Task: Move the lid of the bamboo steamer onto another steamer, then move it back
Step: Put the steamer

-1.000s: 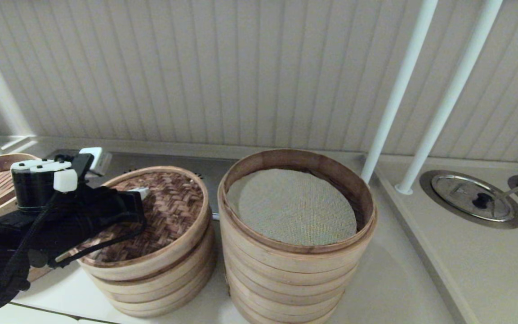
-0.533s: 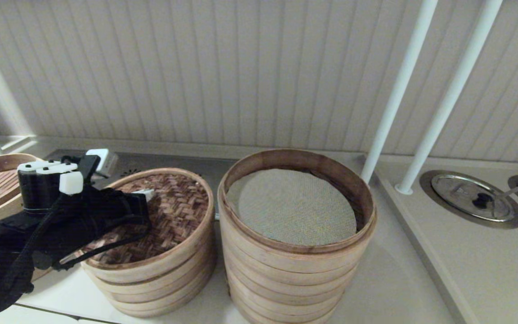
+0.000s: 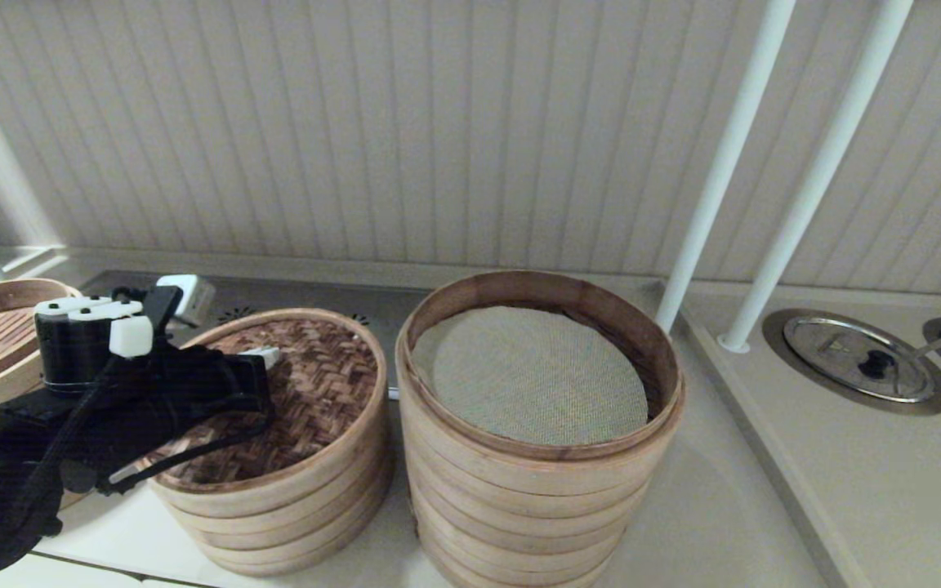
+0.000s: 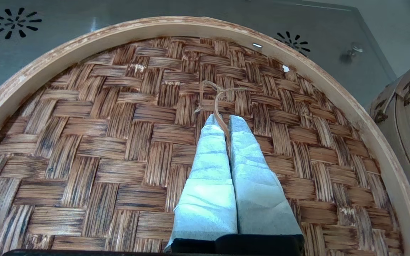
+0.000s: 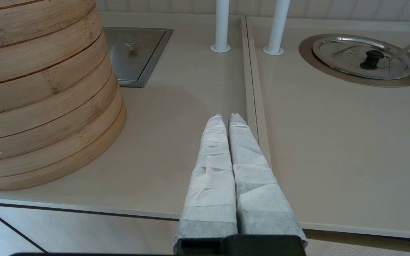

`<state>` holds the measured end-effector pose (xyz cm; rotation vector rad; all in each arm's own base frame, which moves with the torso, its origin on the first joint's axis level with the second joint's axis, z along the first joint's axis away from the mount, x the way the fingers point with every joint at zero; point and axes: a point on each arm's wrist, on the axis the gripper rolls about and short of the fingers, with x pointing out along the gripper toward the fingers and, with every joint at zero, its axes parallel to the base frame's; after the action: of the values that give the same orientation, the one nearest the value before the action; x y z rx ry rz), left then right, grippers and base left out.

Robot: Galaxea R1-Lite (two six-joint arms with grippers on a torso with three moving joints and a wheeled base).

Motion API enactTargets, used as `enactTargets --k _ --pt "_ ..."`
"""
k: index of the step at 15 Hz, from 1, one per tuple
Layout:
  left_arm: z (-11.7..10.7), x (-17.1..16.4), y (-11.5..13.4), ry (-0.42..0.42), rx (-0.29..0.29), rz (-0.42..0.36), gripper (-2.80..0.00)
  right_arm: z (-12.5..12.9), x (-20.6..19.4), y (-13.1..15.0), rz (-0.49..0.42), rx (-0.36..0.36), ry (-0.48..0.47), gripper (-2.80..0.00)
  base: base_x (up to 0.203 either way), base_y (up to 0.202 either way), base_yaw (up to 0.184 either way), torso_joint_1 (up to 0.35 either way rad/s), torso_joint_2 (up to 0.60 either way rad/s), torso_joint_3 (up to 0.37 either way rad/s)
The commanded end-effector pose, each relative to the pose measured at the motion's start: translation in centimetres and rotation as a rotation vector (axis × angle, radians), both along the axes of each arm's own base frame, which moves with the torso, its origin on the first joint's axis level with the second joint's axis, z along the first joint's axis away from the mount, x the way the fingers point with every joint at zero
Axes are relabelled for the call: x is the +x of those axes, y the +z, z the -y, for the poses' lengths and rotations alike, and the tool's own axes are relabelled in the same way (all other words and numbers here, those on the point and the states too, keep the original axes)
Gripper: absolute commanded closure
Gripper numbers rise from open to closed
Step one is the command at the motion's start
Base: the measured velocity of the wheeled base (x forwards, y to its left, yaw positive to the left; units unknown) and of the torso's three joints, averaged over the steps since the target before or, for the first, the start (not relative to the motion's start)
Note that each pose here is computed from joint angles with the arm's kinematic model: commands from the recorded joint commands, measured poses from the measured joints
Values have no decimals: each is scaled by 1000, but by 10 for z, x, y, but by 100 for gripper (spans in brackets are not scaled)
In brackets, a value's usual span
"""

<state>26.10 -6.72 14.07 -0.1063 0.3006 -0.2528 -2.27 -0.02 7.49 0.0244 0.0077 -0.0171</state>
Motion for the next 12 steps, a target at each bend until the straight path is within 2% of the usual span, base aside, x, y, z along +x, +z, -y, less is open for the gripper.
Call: enactTargets --k 1,12 --pt "0 0 -1 -2 -1 -1 0 0 0 0 -3 0 0 0 0 0 0 0 0 0" --pt "-3 0 -11 11 4 -41 0 0 0 0 -3 0 0 0 0 0 0 0 0 0"
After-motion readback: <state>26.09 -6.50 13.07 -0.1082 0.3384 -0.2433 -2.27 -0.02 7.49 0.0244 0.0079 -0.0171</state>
